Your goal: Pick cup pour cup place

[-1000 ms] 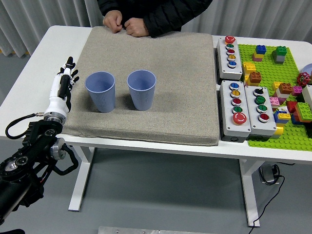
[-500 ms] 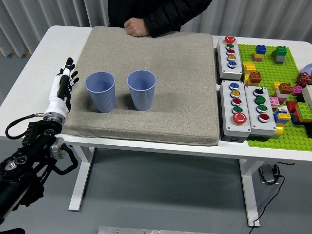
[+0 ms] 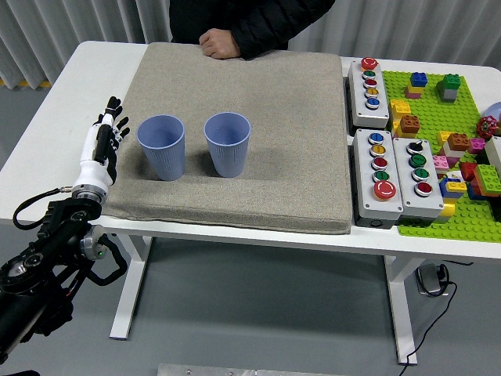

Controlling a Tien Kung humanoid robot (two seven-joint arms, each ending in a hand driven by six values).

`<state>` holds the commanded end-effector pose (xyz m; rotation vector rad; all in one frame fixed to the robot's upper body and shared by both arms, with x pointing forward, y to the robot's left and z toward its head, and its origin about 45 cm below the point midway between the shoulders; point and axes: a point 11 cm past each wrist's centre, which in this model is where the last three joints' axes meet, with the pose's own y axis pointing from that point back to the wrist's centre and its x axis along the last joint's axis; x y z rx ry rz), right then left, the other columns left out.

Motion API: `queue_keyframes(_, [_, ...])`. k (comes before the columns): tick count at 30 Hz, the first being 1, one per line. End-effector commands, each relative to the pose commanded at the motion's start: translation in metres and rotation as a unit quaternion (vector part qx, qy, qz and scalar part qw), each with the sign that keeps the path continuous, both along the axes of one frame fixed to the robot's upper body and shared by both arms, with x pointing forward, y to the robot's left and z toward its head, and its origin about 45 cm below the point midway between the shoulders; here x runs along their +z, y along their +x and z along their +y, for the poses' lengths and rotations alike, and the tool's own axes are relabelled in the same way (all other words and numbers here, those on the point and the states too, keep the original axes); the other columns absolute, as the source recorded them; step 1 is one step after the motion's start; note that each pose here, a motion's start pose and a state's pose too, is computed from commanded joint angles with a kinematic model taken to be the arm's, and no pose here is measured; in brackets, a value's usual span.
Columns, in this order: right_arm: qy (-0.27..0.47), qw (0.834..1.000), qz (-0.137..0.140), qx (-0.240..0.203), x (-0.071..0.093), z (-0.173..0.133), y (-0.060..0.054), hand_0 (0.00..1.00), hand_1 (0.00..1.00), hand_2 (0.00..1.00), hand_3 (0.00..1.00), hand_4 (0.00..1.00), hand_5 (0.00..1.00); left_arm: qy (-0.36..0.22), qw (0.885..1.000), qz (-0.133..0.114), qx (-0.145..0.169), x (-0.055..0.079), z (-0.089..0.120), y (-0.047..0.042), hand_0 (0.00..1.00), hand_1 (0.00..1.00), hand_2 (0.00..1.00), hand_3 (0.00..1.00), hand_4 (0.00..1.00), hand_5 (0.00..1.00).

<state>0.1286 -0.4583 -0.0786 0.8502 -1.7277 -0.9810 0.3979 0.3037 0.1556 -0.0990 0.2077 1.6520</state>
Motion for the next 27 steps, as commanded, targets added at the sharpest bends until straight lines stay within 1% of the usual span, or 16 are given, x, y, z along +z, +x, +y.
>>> queue_keyframes(2, [0.0,1.0,0.0,0.0,-0.0002,-0.0001,-0.0006,0.697,0.633,0.593,0.593,0.002,0.241,-0.017,1.0,-0.001,0.001,0.0,-0.0005,-0.0001,0.896,0.898,0.998,0.919,0.76,0.954])
queue_keyframes(4, [0.0,1.0,0.0,0.0,-0.0001,-0.0002,-0.0006,0.698,0.633,0.592,0.593,0.002,0.237,-0.021,1.0,-0.002,-0.001,0.0009,-0.0014,0.0001,0.892,0.894,0.995,0.918,0.763,0.958])
queue_keyframes(8, [0.0,1.0,-0.002,-0.001,0.0004,-0.0004,0.001,0.698,0.633,0.592,0.593,0.002,0.237,-0.013,1.0,-0.006,-0.004,0.0041,-0.0032,0.0015,0.892,0.894,0.995,0.918,0.763,0.958])
queue_keyframes(18, [0.0,1.0,-0.005,-0.003,0.001,0.0,0.0035,0.697,0.633,0.592,0.593,0.002,0.236,-0.006,1.0,-0.008,-0.005,0.0051,-0.0022,0.0018,0.892,0.892,0.99,0.918,0.761,0.961])
queue_keyframes(23, [-0.001,1.0,-0.006,-0.009,0.0004,-0.0003,0.0011,0.697,0.633,0.592,0.593,0.002,0.234,-0.003,1.0,-0.008,-0.007,0.0055,-0.0031,0.0018,0.891,0.893,0.992,0.917,0.76,0.965])
queue_keyframes(27, [-0.001,1.0,-0.007,-0.008,0.001,-0.0008,0.0024,0.697,0.633,0.592,0.593,0.002,0.234,-0.002,1.0,-0.011,-0.009,0.0075,-0.0042,0.0029,0.891,0.893,0.992,0.917,0.76,0.965])
